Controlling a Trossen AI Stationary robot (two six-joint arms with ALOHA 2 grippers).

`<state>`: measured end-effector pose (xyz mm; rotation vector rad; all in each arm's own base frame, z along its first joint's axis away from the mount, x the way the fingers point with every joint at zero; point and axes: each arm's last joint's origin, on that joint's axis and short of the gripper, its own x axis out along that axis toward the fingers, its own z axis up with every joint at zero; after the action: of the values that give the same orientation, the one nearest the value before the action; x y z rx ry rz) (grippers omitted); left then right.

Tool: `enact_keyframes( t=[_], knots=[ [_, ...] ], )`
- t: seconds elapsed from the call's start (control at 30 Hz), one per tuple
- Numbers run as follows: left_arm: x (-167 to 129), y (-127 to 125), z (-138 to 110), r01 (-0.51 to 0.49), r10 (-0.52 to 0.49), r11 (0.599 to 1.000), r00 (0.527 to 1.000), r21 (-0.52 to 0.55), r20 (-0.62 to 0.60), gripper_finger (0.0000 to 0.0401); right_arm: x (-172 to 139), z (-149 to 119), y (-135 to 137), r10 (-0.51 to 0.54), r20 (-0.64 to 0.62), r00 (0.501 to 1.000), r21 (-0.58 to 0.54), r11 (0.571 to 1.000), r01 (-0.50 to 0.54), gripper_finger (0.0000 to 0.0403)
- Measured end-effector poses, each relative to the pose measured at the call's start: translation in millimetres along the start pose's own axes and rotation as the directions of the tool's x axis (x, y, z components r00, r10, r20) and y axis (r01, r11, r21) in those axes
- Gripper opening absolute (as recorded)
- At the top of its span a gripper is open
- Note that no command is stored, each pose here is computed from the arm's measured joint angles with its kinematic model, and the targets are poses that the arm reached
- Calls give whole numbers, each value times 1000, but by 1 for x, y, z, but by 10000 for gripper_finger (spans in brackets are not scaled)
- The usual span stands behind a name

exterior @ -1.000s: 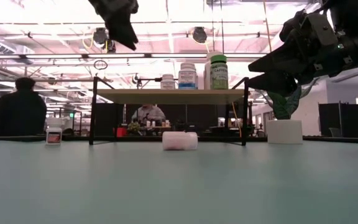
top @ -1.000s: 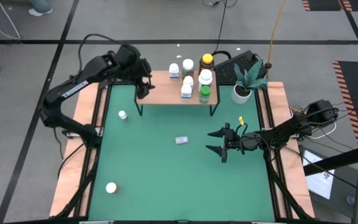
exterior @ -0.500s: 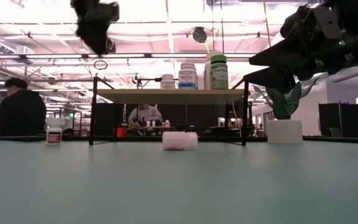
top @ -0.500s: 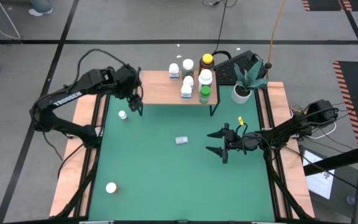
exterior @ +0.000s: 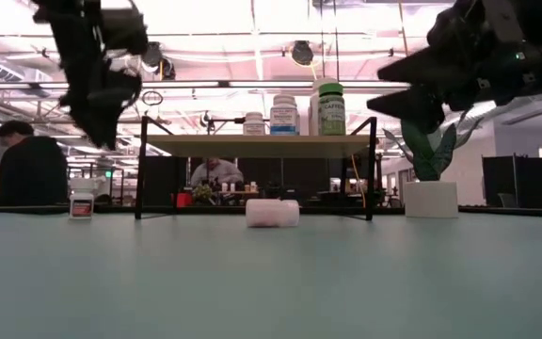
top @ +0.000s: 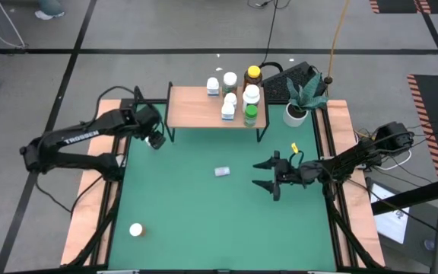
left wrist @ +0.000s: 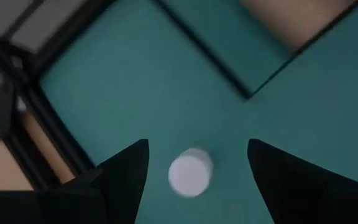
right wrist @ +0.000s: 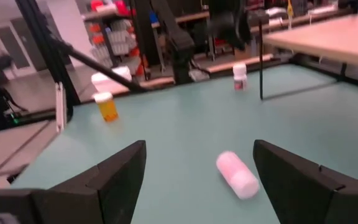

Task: Pick and place medicine bottles onto shelf by color
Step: Put the small white medicine bottle on the shelf

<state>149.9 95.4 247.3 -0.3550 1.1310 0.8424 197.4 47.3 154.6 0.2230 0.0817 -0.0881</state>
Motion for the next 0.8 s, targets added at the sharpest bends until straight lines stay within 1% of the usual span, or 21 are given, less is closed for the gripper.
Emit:
enact_keyframes(
  t=[0.1, 0.17, 0.37, 0.57, 0.63, 0.73, 0.8],
  knots=[
    [18, 4, -9, -32, 29, 999, 997, -41, -69, 273, 0, 4, 1, 13, 39, 999, 7, 1000, -13, 288],
    [25, 8, -13, -50, 40, 994, 993, -92, -107, 273, 0, 5, 2, 33, 49, 998, 6, 999, -33, 288],
    [27, 13, -13, -63, 48, 989, 992, -130, -114, 273, 0, 6, 2, 40, 57, 998, 7, 999, -40, 288],
    [27, 13, -13, -62, 46, 988, 992, -139, -116, 273, 0, 6, 2, 42, 56, 998, 8, 999, -42, 288],
    [27, 13, -13, -53, 34, 987, 992, -155, -119, 273, 0, 6, 2, 42, 56, 998, 8, 999, -42, 288],
    [27, 12, -14, -10, -14, 983, 992, -184, -129, 273, 0, 6, 2, 42, 56, 998, 9, 999, -42, 288],
    [27, 12, -14, -15, -11, 981, 991, -195, -131, 273, 0, 6, 2, 42, 56, 998, 9, 999, -43, 288]
  ],
)
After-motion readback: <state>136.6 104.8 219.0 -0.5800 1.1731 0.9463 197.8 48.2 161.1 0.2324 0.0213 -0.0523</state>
